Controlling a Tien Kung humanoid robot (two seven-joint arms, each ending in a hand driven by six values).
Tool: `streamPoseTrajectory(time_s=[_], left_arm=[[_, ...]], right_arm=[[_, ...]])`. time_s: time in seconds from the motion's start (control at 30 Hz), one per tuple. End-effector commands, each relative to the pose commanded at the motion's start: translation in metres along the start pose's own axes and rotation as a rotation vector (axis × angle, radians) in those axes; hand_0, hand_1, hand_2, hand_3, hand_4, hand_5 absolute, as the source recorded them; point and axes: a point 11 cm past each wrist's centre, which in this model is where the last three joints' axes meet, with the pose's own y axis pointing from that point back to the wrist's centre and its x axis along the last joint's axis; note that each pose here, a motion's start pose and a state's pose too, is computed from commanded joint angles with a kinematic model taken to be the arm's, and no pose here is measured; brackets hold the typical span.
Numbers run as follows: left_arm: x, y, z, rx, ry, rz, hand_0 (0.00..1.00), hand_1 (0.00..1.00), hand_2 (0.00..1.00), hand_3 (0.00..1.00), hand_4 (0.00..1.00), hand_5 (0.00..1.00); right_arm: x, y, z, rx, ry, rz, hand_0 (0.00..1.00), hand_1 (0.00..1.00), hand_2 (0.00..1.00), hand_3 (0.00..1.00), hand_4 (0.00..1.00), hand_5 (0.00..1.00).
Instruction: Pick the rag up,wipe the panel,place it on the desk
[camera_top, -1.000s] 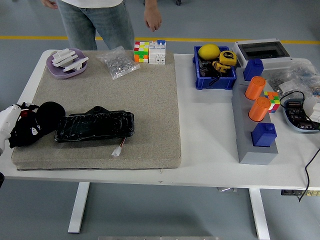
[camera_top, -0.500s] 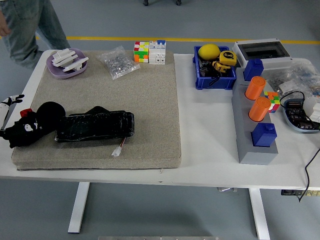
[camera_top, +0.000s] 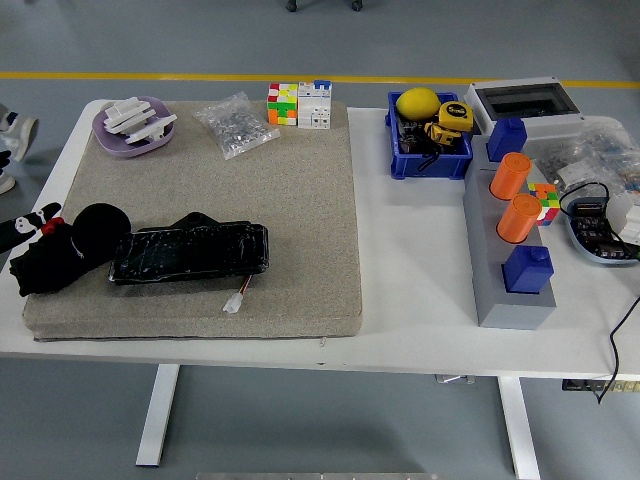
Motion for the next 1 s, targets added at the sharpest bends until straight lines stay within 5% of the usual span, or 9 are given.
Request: streamPoseTrajectory(time_s=[0.57, 1.0], left_arm=[[0.002, 0.007, -0.003, 0.036, 0.001, 0.020, 0.863, 0.876, 0.804, 0.799, 0.998, 0.581], [-0.003, 0.004, 0.007, 0.001, 0.019, -0.004, 0.867, 0.877, 0.801, 0.796, 0.998, 0.583]], right_arm=[[0.003, 0.000, 0.001, 0.000, -0.003, 0.002, 0.762, 0.663, 0.671, 0.613, 0.998, 0.479], [0.002, 0.000, -0.006, 0.013, -0.006, 0.003, 0.762, 0.663, 0.671, 0.613, 0.998, 0.479]])
